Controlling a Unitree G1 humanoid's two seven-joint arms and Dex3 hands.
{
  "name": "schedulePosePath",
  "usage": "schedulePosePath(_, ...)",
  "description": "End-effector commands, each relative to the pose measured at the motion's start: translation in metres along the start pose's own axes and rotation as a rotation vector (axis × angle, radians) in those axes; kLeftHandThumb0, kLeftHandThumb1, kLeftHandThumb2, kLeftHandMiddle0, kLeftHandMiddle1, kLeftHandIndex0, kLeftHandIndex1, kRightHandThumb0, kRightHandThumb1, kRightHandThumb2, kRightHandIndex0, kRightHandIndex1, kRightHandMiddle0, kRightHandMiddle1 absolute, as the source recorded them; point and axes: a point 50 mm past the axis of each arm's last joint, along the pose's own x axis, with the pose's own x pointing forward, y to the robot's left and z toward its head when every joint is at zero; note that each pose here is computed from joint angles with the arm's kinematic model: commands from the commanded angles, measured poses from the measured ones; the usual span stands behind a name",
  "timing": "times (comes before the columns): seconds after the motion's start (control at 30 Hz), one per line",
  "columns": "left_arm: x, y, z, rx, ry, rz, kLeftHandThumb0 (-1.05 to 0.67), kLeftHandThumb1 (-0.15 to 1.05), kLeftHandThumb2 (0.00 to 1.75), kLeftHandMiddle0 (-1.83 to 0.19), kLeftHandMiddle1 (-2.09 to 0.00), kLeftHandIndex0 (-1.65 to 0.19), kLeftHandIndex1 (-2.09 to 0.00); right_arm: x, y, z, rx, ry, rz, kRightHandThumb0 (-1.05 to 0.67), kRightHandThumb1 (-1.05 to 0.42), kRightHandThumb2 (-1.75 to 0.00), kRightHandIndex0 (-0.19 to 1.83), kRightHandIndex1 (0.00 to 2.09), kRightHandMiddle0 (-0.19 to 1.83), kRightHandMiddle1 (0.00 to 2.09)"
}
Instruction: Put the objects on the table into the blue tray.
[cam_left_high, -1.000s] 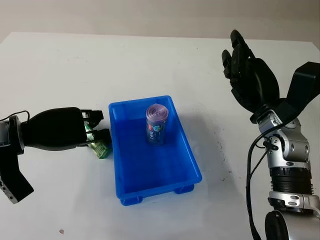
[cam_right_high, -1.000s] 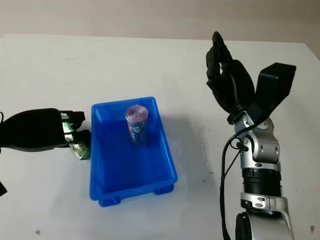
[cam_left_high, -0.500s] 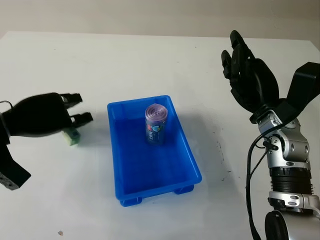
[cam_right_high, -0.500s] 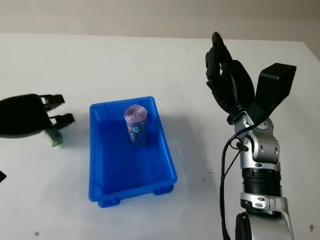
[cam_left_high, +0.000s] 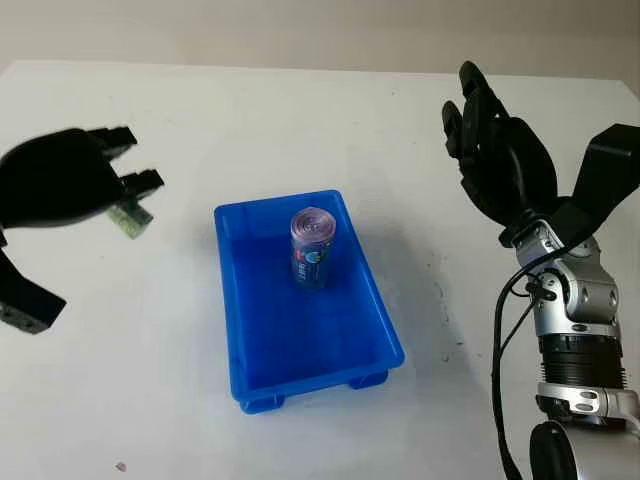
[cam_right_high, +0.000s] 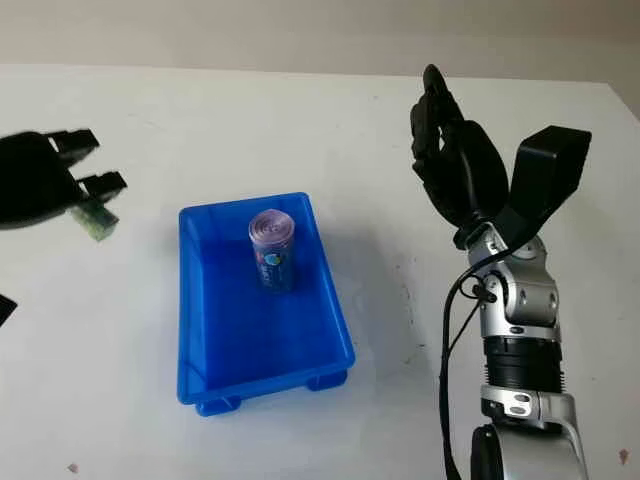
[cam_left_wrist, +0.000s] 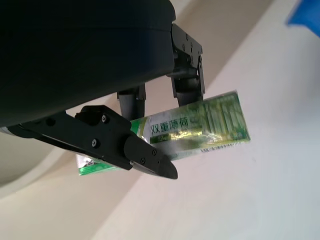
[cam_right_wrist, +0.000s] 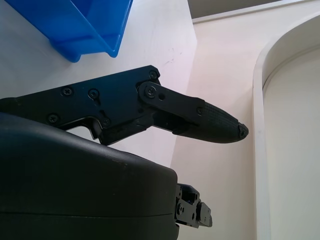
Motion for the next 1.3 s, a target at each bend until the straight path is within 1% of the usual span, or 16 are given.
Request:
schedulePosePath(0.0, 0.002, 0.024, -0.019, 0.032, 0.063, 0.097, -0.14, 0.94, 0.05, -0.53, -0.83, -0.44, -0.94, 0.001, 0.001, 0.005, -0.010, -0.016, 0.008, -0.65, -1.05, -0.74, -0.19, 0.00, -0.19, 0.00)
schedulePosePath(0.03, 0.004, 0.031, -0.021, 0.020, 0.083, 0.147, -0.13, 0.92, 0.05, -0.59, -0.74, -0.49, -0.91, 0.001, 0.001, 0.004, -0.010, -0.016, 0.009, -0.65, -1.05, -0.74, -0.19, 0.00, -0.19, 0.00)
schedulePosePath(0.07, 0.005, 0.037, -0.023, 0.003, 0.106, 0.186, -0.14, 0.92, 0.05, -0.59, -0.75, -0.50, -0.92, 0.001, 0.001, 0.004, -0.009, -0.017, 0.013, -0.65, -1.05, -0.74, -0.19, 0.00, -0.19, 0.00)
schedulePosePath(0.1, 0.007, 0.042, -0.024, -0.024, 0.127, 0.225, -0.16, 0.93, 0.05, -0.52, -0.88, -0.45, -0.99, 0.001, 0.001, 0.004, -0.007, -0.017, 0.017, -0.65, -1.05, -0.74, -0.19, 0.00, -0.19, 0.00)
schedulePosePath(0.2, 0.010, 0.056, -0.026, -0.097, 0.167, 0.309, -0.19, 0.95, 0.06, -0.48, -0.98, -0.39, -1.07, 0.001, 0.002, 0.004, -0.005, -0.016, 0.018, -0.66, -1.05, -0.74, -0.19, 0.00, -0.19, 0.00)
schedulePosePath(0.33, 0.014, 0.072, -0.021, -0.174, 0.160, 0.419, -0.20, 0.93, 0.05, -0.55, -0.89, -0.44, -1.03, 0.001, 0.001, 0.003, 0.000, -0.018, 0.015, -0.67, -1.05, -0.73, -0.19, 0.00, -0.19, 0.00)
schedulePosePath(0.47, 0.014, 0.080, -0.016, -0.197, 0.134, 0.484, -0.18, 0.95, 0.06, -0.55, -0.90, -0.41, -1.05, 0.000, 0.001, 0.003, -0.001, -0.014, 0.013, -0.66, -1.05, -0.73, -0.19, 0.00, -0.19, 0.00)
schedulePosePath(0.53, 0.013, 0.087, -0.011, -0.188, 0.103, 0.509, -0.14, 0.97, 0.06, -0.49, -0.93, -0.36, -1.06, 0.000, 0.001, 0.003, -0.003, -0.013, 0.011, -0.66, -1.05, -0.72, -0.19, 0.00, -0.19, 0.00)
schedulePosePath(0.57, 0.013, 0.091, -0.008, -0.179, 0.074, 0.533, -0.13, 0.97, 0.06, -0.48, -0.93, -0.35, -1.06, 0.000, 0.001, 0.003, -0.004, -0.013, 0.013, -0.67, -1.05, -0.72, -0.19, 0.00, -0.19, 0.00)
schedulePosePath(0.7, 0.013, 0.101, 0.002, -0.183, 0.006, 0.570, -0.09, 0.97, 0.06, -0.48, -0.95, -0.37, -1.11, 0.001, 0.001, 0.003, -0.012, -0.011, 0.018, -0.67, -1.05, -0.73, -0.19, 0.00, -0.19, 0.00)
schedulePosePath(0.83, 0.013, 0.109, 0.018, -0.190, -0.109, 0.536, -0.06, 0.96, 0.05, -0.50, -1.00, -0.35, -1.13, 0.002, 0.002, 0.003, -0.009, -0.008, 0.021, -0.67, -1.05, -0.73, -0.19, 0.00, -0.19, 0.00)
schedulePosePath(0.9, 0.014, 0.113, 0.028, -0.188, -0.162, 0.562, -0.08, 0.94, 0.05, -0.55, -0.99, -0.37, -1.12, 0.002, 0.003, 0.003, -0.006, -0.008, 0.022, -0.67, -1.05, -0.72, -0.19, 0.00, -0.19, 0.00)
schedulePosePath(0.93, 0.015, 0.115, 0.033, -0.190, -0.187, 0.577, -0.11, 0.95, 0.05, -0.55, -1.03, -0.37, -1.14, 0.003, 0.003, 0.003, -0.004, -0.008, 0.022, -0.67, -1.05, -0.72, -0.19, 0.00, -0.19, 0.00)
schedulePosePath(1.07, 0.015, 0.120, 0.044, -0.232, -0.238, 0.572, -0.11, 1.03, 0.09, -0.43, -1.19, -0.26, -1.30, 0.003, 0.004, 0.002, -0.005, -0.010, 0.018, -0.66, -1.05, -0.72, -0.19, 0.00, -0.19, 0.00)
schedulePosePath(1.13, 0.013, 0.123, 0.049, -0.251, -0.264, 0.565, -0.10, 1.04, 0.14, -0.39, -1.23, -0.22, -1.34, 0.003, 0.004, 0.002, -0.006, -0.011, 0.015, -0.66, -1.05, -0.72, -0.19, 0.00, -0.19, 0.00)
schedulePosePath(1.27, 0.008, 0.131, 0.061, -0.273, -0.320, 0.573, -0.06, 1.03, 0.14, -0.38, -1.27, -0.19, -1.37, 0.003, 0.004, 0.002, 0.003, -0.014, 0.013, -0.67, -1.05, -0.72, -0.19, 0.00, -0.19, 0.00)
